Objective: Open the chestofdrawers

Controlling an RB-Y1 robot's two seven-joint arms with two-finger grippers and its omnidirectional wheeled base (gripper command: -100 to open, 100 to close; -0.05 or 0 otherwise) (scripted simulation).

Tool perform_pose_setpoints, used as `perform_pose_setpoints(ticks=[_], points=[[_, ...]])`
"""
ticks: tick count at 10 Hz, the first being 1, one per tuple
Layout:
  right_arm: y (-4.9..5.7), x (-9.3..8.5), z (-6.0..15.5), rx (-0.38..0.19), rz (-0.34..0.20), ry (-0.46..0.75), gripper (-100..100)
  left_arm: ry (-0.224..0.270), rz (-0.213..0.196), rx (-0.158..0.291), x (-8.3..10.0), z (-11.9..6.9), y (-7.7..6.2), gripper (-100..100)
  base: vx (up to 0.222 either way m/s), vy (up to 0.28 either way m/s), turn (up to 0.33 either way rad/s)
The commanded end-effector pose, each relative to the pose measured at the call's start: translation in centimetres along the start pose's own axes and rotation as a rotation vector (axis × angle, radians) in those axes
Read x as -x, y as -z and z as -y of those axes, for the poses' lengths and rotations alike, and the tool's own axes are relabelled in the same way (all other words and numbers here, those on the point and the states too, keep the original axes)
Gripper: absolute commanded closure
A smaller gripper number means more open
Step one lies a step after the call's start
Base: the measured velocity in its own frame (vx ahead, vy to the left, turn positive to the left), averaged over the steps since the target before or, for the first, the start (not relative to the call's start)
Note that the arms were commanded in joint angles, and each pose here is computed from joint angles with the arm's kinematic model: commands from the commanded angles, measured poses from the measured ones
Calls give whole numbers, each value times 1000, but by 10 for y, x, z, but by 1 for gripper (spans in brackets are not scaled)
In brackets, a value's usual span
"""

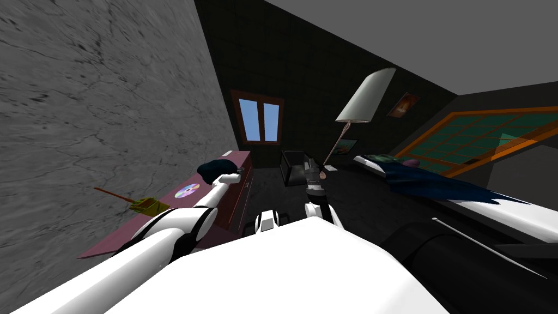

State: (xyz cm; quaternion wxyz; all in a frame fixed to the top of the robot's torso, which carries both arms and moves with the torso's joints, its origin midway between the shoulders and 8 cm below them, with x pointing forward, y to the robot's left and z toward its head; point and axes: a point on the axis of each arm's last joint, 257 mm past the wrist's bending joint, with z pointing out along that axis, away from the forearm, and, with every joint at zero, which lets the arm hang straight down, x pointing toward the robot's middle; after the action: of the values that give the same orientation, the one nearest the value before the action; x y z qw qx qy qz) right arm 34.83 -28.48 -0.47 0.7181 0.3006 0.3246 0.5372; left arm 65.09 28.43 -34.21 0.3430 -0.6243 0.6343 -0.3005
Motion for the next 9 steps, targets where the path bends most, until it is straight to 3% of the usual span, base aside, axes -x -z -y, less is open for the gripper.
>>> perform_pose_setpoints(ticks=[1, 7, 8, 9], points=[[0, 0, 0, 0, 0, 0, 0, 3, 22, 70, 13, -10, -3, -100, 26, -8, -30], [0, 0, 0, 0, 0, 0, 0, 7, 45, 143, 25, -18, -3, -100, 16, -5, -9], [0, 0, 0, 0, 0, 0, 0, 6, 39, 130, 21, -16, -3, -100, 7, -4, -7], [0, 0, 0, 0, 0, 0, 0, 5, 42, 132, 23, -29, -5, -100, 92, 0, -27]])
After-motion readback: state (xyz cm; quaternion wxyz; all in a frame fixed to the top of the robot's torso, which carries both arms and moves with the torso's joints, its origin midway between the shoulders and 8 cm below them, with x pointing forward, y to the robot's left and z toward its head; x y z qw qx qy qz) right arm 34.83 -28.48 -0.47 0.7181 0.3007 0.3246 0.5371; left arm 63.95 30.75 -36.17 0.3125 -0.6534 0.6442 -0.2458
